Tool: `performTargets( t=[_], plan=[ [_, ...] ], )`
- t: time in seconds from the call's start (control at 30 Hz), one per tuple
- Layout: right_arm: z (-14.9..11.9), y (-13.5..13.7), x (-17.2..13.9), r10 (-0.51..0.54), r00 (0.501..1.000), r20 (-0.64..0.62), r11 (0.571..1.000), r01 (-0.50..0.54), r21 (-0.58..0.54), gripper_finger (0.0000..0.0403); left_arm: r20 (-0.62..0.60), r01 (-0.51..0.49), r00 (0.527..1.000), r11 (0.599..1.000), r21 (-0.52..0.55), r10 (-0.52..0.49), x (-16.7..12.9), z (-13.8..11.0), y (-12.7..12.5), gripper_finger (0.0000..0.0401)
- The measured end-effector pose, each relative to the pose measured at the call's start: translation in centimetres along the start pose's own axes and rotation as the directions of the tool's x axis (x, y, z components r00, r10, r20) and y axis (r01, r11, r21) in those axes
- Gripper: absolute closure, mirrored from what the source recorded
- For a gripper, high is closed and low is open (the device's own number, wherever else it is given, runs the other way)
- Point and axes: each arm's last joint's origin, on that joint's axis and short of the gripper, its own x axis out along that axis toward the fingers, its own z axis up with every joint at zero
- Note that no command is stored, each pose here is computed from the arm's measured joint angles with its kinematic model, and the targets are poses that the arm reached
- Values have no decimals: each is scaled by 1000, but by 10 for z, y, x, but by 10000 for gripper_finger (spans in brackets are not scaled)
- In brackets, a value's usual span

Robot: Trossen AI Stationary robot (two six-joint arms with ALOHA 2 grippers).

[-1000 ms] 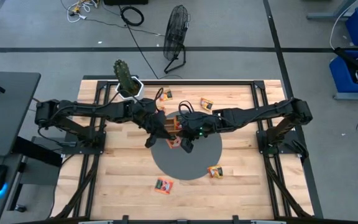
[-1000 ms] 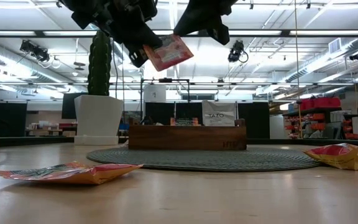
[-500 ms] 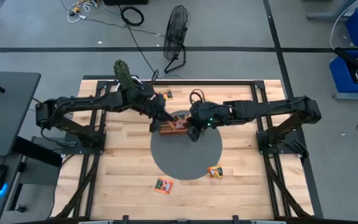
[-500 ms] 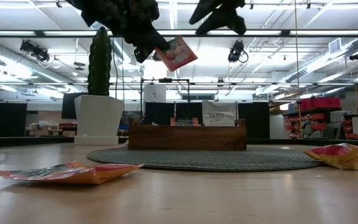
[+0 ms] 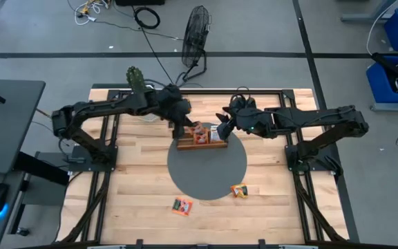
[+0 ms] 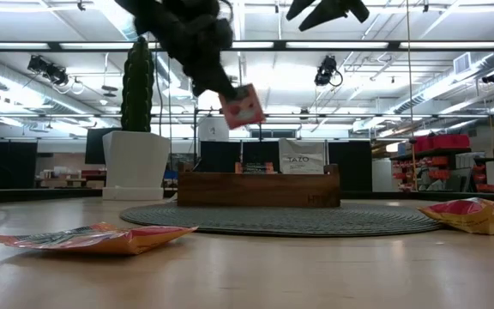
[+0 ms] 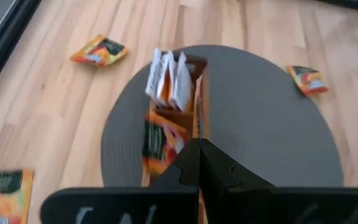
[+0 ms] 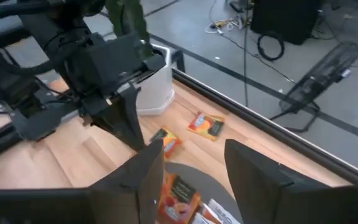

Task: Pick & Place Tea
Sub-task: Put the pink tea bag into the middle section of the wooden organizer

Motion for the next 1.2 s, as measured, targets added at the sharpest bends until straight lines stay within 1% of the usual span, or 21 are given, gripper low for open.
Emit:
performTargets(
  t=[0.03,0.1,0.23,0.3,0.43,0.6,0.67,0.7,0.77,1.03,1.2],
  plan=[
    [-1,-1,0,-10,1000,-3,1000,10,1,225,-6,-5,1000,1000,-1,5,5,4,2,400],
    [-2,-1,0,-20,1000,-12,1000,20,10,225,-71,-26,997,1000,-14,25,12,6,4,400],
    [-5,-4,0,-50,998,-40,999,50,18,225,-156,-80,985,997,-21,76,25,10,10,400],
    [-7,-6,-1,-78,996,-44,997,79,18,225,-151,-89,985,996,-15,86,30,12,12,400],
    [-8,-7,-1,-90,995,-51,996,91,16,225,-159,-84,984,996,-12,81,37,13,11,400],
    [-8,-8,-1,-105,994,-43,994,106,14,224,-181,-63,981,998,12,65,47,10,5,400],
    [-9,-8,-1,-118,992,-42,993,119,8,224,-155,-58,986,998,27,61,54,12,2,400],
    [-9,-9,-1,-123,992,-42,992,123,6,224,-172,-55,983,998,31,59,56,10,1,400],
    [-9,-9,-1,-130,991,-42,991,131,8,224,-164,-52,985,997,52,60,62,10,0,400],
    [-11,-11,-1,-153,987,-47,988,153,4,224,-242,-41,969,998,50,52,86,-3,-1,400],
    [-11,-11,-1,-163,986,-47,987,163,-2,224,-269,-41,962,998,48,52,92,-8,1,400]
  ],
)
